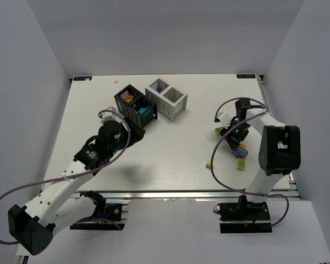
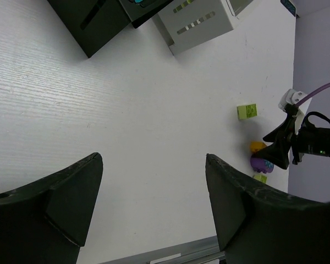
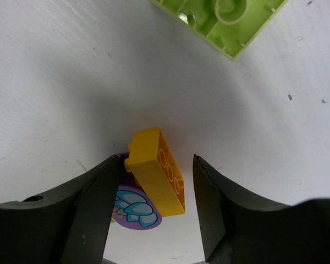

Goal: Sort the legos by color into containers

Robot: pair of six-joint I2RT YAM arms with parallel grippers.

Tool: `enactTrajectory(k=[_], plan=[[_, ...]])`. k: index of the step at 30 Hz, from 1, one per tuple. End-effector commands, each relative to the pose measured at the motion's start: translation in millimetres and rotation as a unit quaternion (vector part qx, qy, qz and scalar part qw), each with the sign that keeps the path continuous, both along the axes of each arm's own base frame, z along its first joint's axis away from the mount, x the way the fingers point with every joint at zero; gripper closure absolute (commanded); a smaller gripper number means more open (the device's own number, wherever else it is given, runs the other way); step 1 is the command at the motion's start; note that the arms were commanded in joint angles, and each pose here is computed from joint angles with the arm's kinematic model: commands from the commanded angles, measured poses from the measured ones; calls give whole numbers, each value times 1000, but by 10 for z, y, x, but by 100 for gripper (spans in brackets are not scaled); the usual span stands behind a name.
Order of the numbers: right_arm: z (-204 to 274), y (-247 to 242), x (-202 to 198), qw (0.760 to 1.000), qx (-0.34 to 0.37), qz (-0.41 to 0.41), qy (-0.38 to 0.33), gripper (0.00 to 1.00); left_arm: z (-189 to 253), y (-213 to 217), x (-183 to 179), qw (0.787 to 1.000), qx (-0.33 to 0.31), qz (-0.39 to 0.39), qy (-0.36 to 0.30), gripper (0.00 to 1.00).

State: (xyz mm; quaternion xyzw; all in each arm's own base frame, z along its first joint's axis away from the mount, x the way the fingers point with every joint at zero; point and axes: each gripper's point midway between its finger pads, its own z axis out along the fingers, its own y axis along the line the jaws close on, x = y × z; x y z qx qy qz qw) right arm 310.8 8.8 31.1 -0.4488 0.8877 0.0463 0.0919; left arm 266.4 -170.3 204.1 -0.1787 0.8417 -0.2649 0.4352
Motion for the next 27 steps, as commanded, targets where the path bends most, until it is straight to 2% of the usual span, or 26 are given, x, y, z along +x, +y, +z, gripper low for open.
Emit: enactTrajectory(k=[1,5,9,12,17,21,27], plan=[[19,-40,6,1000,-13,17,3,40,47,58,-11,1000,-9,15,-10,15],[-3,-49,18,1000,-15,24,6,50,44,80,-11,1000,-7,20,-10,15],[-29,-32,22,999,-11,30,18,66,33,90,-11,1000,-3,22,-7,15],[-15,-6,52,999,-4,37,15,73,33,95,-8,1000,-3,23,-8,15],[66,46,178,999,9,49,-6,82,-10,114,3,1000,1,29,-6,15],[300,152,471,997,32,56,-43,93,38,99,49,1000,7,29,-8,15],[614,416,730,993,81,58,-70,100,120,111,80,999,6,36,-17,15]])
